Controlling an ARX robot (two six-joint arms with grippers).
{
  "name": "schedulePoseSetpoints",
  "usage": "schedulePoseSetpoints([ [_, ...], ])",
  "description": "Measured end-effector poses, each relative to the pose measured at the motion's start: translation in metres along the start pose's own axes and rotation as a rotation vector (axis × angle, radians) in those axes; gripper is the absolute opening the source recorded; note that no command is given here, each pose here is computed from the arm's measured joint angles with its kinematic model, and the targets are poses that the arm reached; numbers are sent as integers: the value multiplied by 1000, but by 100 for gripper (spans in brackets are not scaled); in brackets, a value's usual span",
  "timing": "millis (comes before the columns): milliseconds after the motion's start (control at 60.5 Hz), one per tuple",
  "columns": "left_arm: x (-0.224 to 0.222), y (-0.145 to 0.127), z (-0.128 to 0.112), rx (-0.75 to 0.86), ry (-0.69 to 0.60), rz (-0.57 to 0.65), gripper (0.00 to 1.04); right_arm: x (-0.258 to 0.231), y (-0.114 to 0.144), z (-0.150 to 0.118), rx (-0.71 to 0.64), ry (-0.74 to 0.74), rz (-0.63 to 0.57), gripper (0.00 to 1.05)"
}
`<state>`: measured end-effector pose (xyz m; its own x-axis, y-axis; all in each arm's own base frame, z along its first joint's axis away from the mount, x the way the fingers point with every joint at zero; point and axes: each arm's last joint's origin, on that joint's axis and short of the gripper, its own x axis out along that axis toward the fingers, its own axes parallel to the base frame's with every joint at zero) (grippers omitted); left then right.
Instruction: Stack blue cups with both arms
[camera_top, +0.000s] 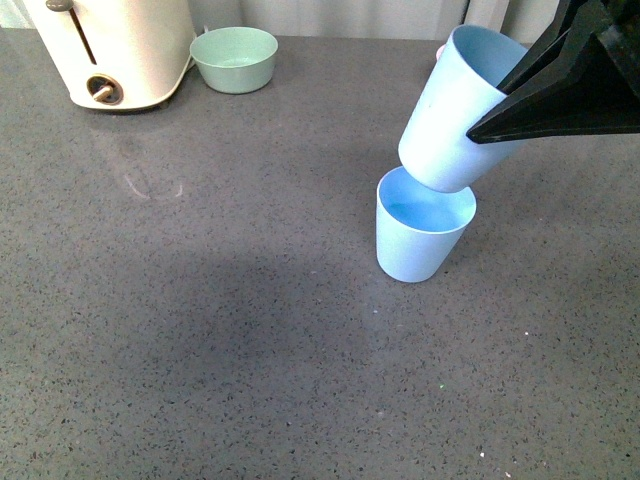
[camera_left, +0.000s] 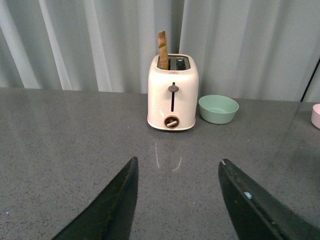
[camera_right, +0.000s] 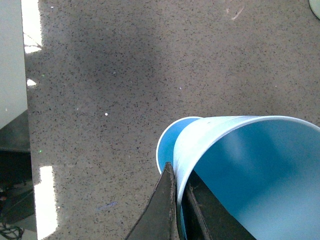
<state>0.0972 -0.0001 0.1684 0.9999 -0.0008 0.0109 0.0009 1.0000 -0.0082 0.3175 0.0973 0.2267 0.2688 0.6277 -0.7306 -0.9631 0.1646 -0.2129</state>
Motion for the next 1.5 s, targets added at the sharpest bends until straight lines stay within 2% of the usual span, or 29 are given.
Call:
schedulePoseSetpoints([
  [248,0,0,0,0,0,0,97,14,5,-3,-7,37,25,2],
  [628,0,0,0,2,0,0,96,35,2,-11,0,85,28,2],
  [678,0,0,0,2,0,0,96,35,2,-12,4,86,28,7],
  [727,0,0,0,2,0,0,96,34,1,-11,7,86,24,17],
  [760,0,0,0,2,0,0,96,34,1,-11,8,85,23,21],
  [909,0,0,0,2,0,0,96,27,-6,-11,42,29,-18,54],
  [975,0,0,0,2,0,0,96,20,-10,-10,57,-3,-50,63],
  [1157,0,0,0,2,0,0,96,-28,-13,-6,110,-190,-195,91],
  [1190,0,0,0,2,0,0,96,-48,-8,-7,131,-260,-255,97],
  [1322,0,0,0,2,0,0,96,-89,17,-16,202,-408,-417,96],
  [1372,0,0,0,2,0,0,96,-101,39,-25,280,-471,-510,96],
  [1438,0,0,0,2,0,0,96,-102,52,-30,346,-502,-519,96],
  [1504,0,0,0,2,0,0,96,-102,55,-31,381,-512,-512,96],
])
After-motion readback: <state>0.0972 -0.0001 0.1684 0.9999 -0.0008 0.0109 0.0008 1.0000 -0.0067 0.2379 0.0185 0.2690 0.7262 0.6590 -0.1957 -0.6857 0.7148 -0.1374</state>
